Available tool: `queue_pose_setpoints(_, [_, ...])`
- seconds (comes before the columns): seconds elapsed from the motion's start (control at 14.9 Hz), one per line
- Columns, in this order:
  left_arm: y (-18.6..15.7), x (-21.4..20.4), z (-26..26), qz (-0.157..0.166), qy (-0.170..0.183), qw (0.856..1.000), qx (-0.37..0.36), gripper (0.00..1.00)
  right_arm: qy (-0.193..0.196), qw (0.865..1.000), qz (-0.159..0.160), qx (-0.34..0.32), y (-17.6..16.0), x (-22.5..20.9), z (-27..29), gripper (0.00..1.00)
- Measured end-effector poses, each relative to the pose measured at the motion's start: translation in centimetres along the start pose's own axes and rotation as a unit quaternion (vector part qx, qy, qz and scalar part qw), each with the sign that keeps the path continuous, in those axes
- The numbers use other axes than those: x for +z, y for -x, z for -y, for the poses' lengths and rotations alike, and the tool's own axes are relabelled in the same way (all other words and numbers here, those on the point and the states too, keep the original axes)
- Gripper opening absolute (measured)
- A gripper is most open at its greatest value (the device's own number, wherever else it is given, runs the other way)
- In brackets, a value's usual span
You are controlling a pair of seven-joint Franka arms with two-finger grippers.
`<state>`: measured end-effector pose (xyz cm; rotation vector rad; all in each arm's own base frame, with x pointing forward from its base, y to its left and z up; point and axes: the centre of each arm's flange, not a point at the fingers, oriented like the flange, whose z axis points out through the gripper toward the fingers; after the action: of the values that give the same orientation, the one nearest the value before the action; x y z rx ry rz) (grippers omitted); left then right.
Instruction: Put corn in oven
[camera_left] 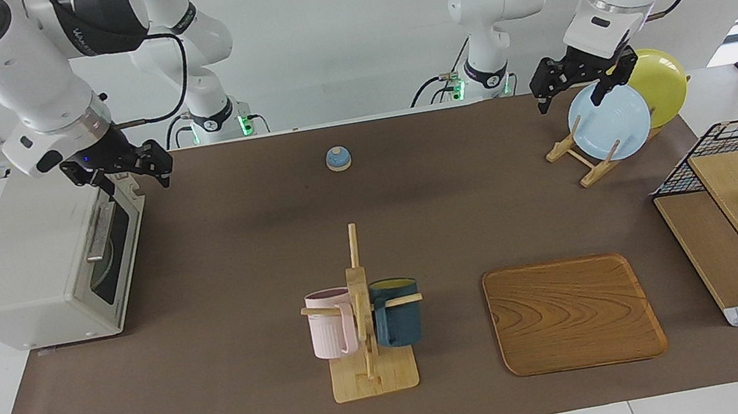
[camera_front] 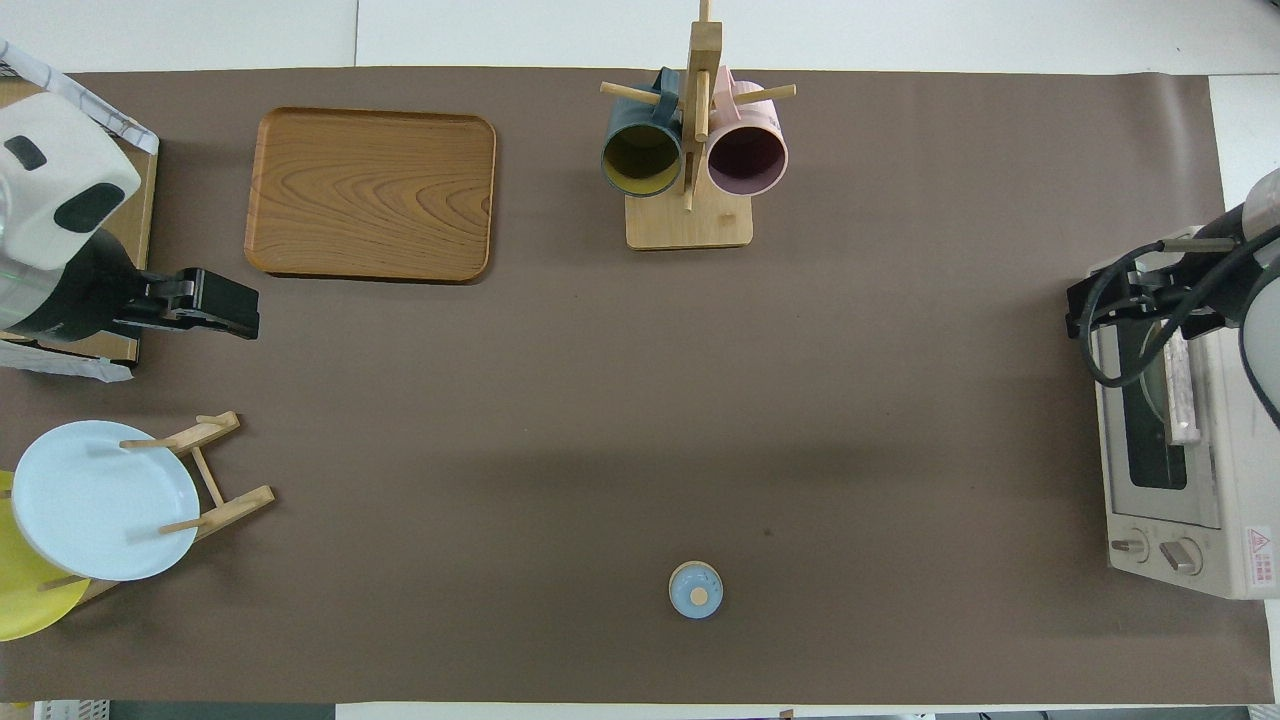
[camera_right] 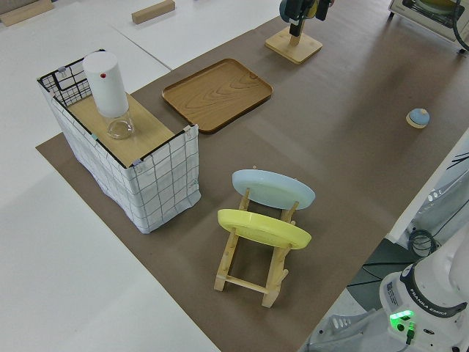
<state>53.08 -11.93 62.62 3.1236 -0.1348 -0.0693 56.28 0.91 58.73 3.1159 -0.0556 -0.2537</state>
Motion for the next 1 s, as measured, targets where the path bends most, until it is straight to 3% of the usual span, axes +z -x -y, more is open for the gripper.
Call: queue_pose_setpoints(1.0, [0.00,0.00,0.01,0.000,0.000,1.000,0.000,1.00,0.000,1.000,-0.008,-0.003,-0.21,-0.67,0.37,1.00])
